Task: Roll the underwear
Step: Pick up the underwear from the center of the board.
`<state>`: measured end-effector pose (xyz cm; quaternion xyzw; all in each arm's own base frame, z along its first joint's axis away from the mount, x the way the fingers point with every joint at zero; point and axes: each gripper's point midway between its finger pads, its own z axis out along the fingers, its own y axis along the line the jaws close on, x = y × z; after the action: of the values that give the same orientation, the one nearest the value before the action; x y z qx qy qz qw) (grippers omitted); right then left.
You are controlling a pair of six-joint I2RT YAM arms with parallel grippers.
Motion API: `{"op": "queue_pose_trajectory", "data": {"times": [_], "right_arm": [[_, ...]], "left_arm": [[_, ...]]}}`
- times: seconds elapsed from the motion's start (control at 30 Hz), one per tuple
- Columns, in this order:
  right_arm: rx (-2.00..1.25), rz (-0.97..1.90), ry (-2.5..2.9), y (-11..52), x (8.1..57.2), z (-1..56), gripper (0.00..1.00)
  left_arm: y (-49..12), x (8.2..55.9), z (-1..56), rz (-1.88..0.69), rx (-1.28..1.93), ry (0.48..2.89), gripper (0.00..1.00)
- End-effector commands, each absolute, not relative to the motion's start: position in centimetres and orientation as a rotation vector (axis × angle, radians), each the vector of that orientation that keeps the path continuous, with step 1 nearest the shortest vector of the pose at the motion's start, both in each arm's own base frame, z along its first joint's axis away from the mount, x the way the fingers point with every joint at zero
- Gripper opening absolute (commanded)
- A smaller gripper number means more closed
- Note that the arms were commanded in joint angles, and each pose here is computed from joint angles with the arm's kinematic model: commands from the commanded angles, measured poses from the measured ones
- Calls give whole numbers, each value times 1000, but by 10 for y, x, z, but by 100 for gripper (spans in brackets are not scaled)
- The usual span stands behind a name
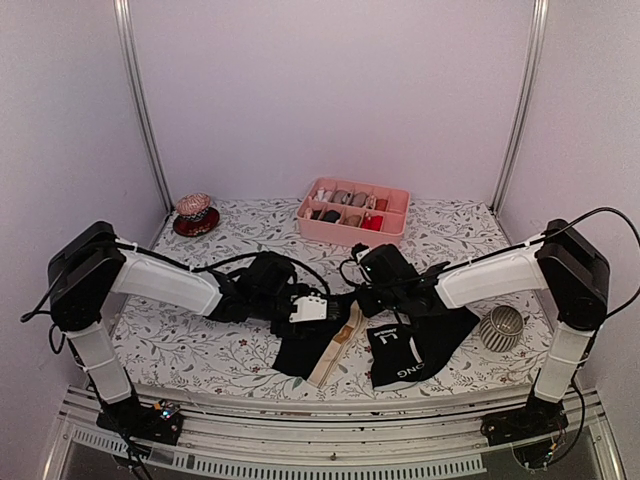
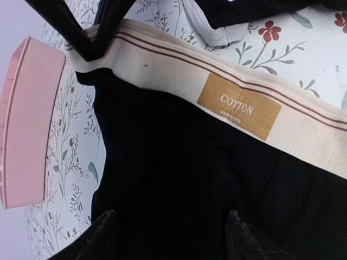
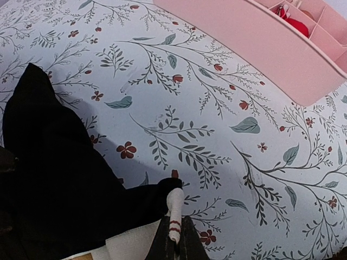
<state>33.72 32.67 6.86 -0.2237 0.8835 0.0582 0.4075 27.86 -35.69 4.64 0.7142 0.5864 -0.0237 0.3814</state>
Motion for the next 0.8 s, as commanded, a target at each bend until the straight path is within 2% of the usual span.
{"op": "queue_pose_trajectory", "data": {"times": [0.0,0.27,0.77], "right_arm": [[-532,161,2250,325,341,62,2],[-493,158,2282,317,345,56,2],[-507,159,2288,318,344,52,2]], "left_arm": [[-370,265,43,-71,1879,1425,70],[-374,264,34,-40,1912,1418,64],[-382,268,38,-74,1872,1454,41]]}}
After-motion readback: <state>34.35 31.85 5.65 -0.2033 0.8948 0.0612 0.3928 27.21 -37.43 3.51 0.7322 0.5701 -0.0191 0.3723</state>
